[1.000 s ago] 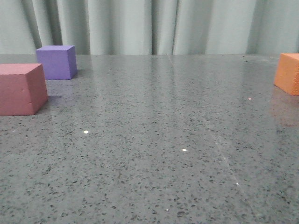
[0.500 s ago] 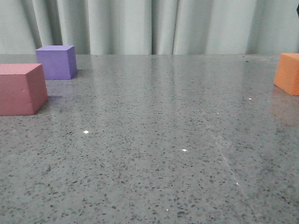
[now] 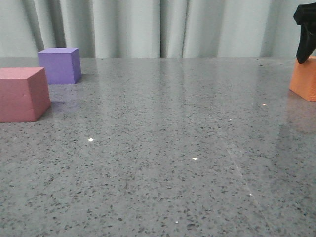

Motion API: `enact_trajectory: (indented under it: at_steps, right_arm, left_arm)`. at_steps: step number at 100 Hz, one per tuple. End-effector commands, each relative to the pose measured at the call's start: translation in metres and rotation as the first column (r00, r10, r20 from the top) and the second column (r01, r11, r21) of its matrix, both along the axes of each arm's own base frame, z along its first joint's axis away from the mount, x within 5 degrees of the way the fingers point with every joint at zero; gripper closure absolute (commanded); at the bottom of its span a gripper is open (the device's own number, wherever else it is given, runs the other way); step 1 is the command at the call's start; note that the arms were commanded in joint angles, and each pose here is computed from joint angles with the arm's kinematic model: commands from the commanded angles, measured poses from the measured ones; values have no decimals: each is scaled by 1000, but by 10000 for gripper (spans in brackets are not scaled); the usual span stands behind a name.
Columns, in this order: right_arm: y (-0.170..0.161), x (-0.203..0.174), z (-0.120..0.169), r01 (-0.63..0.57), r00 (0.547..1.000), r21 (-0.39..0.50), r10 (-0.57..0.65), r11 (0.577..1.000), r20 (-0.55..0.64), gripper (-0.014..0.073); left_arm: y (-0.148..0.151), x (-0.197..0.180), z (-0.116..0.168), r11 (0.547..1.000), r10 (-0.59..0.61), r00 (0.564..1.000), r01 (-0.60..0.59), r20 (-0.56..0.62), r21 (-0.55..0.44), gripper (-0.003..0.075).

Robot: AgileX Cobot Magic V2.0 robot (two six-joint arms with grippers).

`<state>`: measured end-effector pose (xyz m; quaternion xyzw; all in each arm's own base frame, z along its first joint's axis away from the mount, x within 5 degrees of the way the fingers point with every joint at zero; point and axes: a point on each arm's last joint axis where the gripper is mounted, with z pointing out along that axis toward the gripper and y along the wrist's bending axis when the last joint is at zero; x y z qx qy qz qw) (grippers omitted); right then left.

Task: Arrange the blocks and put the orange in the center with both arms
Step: 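Lower the right gripper over the orange cube and close on it, then carry the orange cube with the right gripper to the table center and lower it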

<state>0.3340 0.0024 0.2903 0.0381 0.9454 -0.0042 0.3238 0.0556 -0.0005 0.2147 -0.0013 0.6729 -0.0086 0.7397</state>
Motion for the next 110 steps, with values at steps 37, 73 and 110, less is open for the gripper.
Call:
enact_trajectory:
  at_steps: [37,73,110]
  right_arm:
    - [0,14,2,-10,998,-5,10,1000,58,-25]
    - [1,16,8,-4,998,11,4,1000,65,403]
    - [57,13,75,-135,989,86,128,987,80,400]
  left_arm:
    - [-1,-1,-9,1000,-15,998,15,55,-6,739]
    - [-1,-1,-9,1000,-15,998,15,55,-6,739]
    - [-1,-1,-9,1000,-15,998,15,55,-6,739]
